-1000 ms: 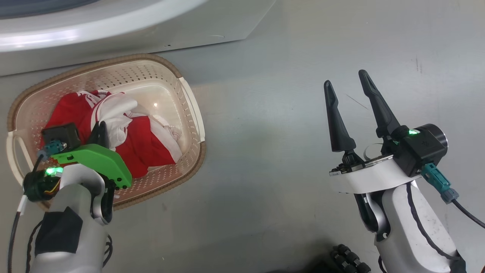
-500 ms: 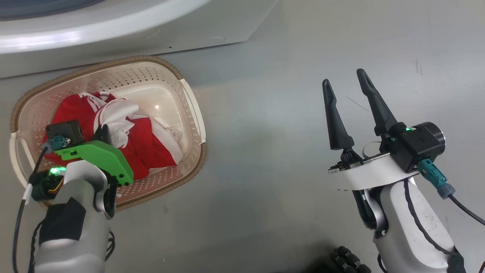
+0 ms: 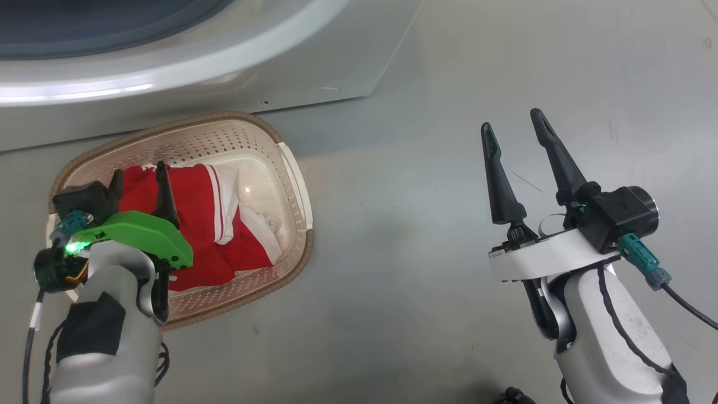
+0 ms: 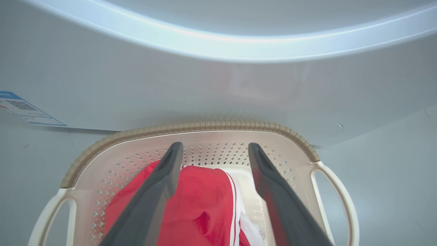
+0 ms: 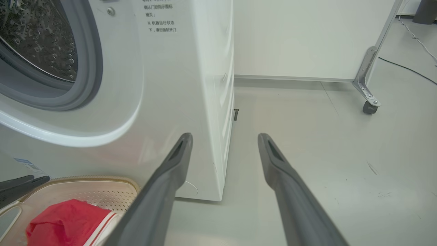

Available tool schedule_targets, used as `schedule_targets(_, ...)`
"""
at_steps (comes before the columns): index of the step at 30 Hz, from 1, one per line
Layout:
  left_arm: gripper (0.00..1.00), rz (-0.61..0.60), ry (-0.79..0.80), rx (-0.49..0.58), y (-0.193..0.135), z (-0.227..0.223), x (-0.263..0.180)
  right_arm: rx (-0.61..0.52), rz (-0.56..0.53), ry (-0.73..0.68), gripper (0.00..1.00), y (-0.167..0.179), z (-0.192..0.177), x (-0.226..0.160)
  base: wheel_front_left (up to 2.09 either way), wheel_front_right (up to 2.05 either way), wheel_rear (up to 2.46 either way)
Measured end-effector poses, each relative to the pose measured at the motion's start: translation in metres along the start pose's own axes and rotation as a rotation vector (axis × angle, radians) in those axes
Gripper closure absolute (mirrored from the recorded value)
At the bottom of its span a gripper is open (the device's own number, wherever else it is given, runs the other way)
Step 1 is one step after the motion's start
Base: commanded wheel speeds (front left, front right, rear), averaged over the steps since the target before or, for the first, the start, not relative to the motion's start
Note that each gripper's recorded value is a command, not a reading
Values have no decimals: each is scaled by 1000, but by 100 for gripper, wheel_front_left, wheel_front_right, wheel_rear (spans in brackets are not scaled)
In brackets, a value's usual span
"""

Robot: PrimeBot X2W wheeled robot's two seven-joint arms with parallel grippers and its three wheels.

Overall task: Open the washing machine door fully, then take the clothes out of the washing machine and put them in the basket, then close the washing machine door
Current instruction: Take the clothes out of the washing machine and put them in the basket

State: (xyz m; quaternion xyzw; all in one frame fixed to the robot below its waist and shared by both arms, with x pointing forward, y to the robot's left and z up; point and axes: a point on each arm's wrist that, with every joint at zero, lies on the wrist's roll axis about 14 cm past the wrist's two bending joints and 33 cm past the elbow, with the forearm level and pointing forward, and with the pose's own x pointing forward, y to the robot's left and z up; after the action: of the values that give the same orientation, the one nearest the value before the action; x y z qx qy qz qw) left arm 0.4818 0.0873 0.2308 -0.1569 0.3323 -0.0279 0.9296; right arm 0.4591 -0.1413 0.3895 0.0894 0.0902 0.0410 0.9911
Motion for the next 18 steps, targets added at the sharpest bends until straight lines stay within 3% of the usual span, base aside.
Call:
schedule_targets(9, 0, -60, -147, 33, -18, 53, -15, 0, 2, -48, 0, 3, 21, -6, 0, 0, 0)
schedule_targets(18, 0, -138, -454, 80, -47, 155, -55, 8, 6, -78, 0, 9, 36, -20, 0, 0, 0)
